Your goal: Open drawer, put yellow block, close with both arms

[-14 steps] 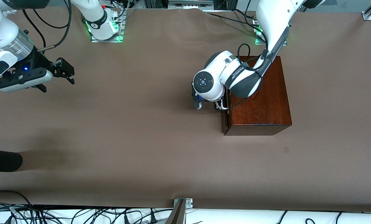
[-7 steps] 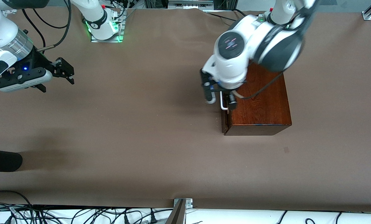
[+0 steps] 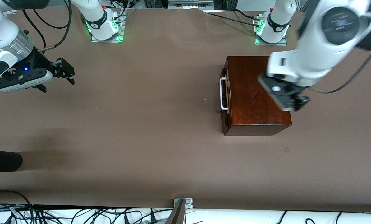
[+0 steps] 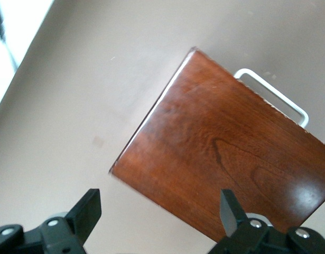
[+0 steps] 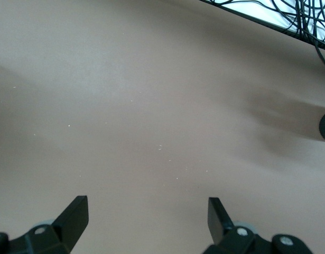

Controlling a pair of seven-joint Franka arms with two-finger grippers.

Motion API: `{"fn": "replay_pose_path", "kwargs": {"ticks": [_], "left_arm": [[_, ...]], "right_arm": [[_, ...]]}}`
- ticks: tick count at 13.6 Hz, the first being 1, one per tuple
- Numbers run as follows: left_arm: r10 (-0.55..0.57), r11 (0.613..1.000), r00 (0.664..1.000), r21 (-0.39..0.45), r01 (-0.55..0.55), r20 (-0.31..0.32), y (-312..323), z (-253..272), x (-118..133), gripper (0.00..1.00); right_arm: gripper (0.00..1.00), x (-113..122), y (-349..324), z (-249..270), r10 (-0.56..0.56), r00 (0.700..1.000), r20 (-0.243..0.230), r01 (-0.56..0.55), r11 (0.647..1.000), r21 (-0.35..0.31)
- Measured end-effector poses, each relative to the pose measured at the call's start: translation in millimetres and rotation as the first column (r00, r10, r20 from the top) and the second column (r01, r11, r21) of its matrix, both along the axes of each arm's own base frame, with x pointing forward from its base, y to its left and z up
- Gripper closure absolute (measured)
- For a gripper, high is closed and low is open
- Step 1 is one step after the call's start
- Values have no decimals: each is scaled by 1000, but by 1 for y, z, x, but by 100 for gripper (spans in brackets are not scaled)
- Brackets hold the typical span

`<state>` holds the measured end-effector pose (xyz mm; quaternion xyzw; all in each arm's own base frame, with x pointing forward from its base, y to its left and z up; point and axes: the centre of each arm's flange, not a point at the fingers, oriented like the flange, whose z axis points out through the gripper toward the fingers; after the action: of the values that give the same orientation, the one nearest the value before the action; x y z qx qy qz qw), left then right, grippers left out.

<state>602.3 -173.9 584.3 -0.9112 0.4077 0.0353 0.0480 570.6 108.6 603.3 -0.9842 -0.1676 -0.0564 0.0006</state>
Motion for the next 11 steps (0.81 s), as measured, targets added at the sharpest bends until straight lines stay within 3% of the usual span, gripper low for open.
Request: {"fn": "replay_pose_path", "kwargs": {"ticks": [1,4,7,11], "left_arm": [[130,991,991,-17,-130,11,15,8,-4,0],[412,911,911,-32,-411,33,44,16,-16,0],[517,856,852,-72,-512,85,70,20,-21,0],[657,751,754,-116,-650,28,149,14,-29,0]], "right_arm": [[0,0,0,0,0,1000,0,0,1000,0],[0,0,1,0,1,1000,0,-1,1000,0],[0,0,0,0,1,1000,0,-1,1000,-1],[0,0,0,0,1,1000,0,-1,1000,-3]]}}
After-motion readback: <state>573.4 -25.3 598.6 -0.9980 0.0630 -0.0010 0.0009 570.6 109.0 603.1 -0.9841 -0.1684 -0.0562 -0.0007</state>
